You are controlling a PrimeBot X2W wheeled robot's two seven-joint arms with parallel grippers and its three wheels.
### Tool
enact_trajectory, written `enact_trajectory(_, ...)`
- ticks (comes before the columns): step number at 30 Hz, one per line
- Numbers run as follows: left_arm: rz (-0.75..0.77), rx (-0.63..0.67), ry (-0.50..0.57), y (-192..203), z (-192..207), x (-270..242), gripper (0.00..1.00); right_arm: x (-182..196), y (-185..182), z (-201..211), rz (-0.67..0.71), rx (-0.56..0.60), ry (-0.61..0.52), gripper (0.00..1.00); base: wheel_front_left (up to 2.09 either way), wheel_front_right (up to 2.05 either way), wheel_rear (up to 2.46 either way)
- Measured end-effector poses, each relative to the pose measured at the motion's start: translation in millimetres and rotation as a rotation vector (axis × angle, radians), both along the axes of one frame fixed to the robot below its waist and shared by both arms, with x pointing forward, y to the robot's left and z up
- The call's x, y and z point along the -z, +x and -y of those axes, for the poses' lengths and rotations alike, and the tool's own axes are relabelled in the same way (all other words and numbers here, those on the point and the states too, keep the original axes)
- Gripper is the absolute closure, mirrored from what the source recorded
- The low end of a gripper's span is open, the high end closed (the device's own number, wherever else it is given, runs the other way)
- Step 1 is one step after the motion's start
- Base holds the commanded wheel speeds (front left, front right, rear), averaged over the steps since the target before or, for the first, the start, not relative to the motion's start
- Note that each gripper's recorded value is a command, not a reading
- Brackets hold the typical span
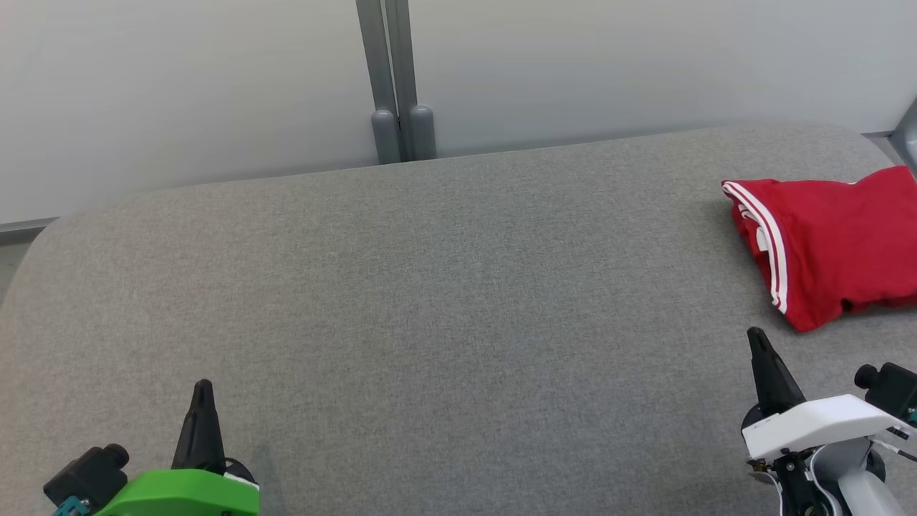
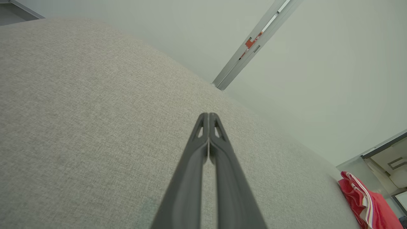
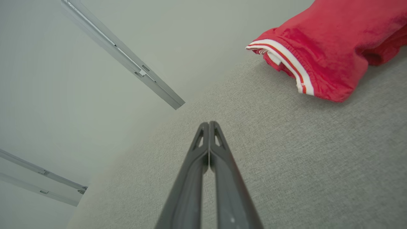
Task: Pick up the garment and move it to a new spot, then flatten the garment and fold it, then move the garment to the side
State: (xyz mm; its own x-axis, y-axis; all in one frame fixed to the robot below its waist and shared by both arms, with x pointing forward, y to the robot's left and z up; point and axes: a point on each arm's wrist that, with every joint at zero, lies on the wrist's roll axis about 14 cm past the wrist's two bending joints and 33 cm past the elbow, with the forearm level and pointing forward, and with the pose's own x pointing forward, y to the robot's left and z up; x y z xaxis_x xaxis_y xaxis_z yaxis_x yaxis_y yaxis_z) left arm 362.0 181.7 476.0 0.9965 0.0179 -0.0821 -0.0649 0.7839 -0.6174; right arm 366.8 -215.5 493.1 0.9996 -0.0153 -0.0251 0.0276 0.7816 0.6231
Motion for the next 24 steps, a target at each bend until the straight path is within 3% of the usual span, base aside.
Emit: enact_trajectory(24,-0.004,-0.027,-0.306,9.4,-6.0,-4.9,1.00,-0.8,6.5,-1.4,-0.013,0.026,0.302,1.00,0.00,0.00,0.00)
